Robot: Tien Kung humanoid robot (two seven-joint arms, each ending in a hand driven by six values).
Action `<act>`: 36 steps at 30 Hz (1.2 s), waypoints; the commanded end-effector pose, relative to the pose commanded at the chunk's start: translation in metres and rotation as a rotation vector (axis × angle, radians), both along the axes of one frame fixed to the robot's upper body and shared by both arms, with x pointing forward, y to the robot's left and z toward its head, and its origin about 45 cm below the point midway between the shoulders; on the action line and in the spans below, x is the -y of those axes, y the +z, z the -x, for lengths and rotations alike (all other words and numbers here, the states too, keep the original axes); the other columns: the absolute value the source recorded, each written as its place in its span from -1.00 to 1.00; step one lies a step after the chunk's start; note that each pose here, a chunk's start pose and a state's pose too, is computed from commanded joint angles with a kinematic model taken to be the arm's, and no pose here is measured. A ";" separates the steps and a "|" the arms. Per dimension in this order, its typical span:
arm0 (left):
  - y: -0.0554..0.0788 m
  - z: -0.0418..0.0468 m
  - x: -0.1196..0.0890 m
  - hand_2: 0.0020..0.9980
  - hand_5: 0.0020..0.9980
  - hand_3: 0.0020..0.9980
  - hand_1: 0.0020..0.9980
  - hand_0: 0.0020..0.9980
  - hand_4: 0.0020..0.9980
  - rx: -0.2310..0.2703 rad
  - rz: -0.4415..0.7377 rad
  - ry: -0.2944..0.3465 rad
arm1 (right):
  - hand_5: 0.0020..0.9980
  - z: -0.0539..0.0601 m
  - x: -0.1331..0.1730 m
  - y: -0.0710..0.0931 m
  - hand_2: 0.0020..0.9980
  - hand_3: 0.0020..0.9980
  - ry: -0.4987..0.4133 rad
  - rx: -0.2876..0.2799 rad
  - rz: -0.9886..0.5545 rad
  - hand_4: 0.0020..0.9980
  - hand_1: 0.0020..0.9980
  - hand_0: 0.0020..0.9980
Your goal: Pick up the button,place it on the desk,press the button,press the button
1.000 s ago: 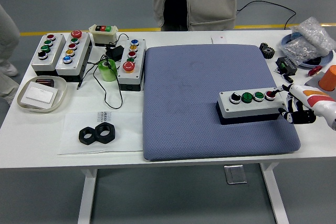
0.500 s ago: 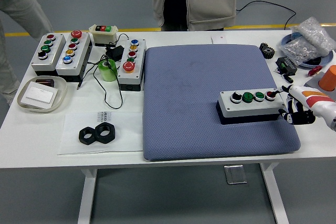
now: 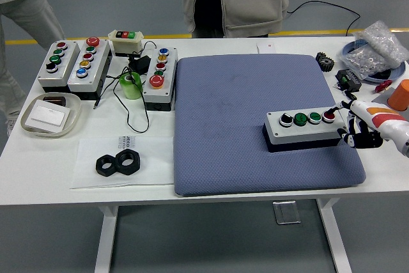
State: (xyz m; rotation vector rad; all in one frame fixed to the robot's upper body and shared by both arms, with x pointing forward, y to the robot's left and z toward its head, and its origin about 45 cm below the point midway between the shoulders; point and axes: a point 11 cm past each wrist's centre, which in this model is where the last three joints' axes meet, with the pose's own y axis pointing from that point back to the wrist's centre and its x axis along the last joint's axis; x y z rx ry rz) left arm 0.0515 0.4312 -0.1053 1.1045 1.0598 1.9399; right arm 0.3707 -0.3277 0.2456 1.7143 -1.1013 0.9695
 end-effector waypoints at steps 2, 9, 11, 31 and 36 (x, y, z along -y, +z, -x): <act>0.000 0.0001 0.000 0.77 1.00 0.66 0.66 0.40 0.29 0.000 0.000 0.000 | -1.00 -0.001 -0.004 0.006 -0.57 0.53 0.011 0.013 -0.007 0.10 -0.84 -0.54; 0.000 0.0001 0.000 0.77 1.00 0.66 0.66 0.40 0.29 0.000 0.000 0.000 | -1.00 0.000 -0.015 0.006 -0.57 0.53 0.039 0.008 -0.009 0.11 -0.84 -0.54; 0.000 0.0001 0.000 0.77 1.00 0.66 0.66 0.40 0.29 0.001 0.000 0.000 | -1.00 0.000 -0.017 0.003 -0.57 0.53 0.044 0.001 -0.008 0.11 -0.84 -0.54; 0.000 0.0027 0.000 0.77 1.00 0.66 0.66 0.40 0.30 -0.009 0.000 -0.002 | -1.00 0.002 -0.017 -0.012 -0.57 0.54 0.043 -0.044 0.013 0.11 -0.85 -0.56; 0.000 0.0024 0.000 0.77 1.00 0.66 0.66 0.40 0.30 -0.008 0.001 -0.003 | -1.00 0.003 -0.016 -0.016 -0.57 0.54 0.040 -0.055 0.020 0.11 -0.85 -0.56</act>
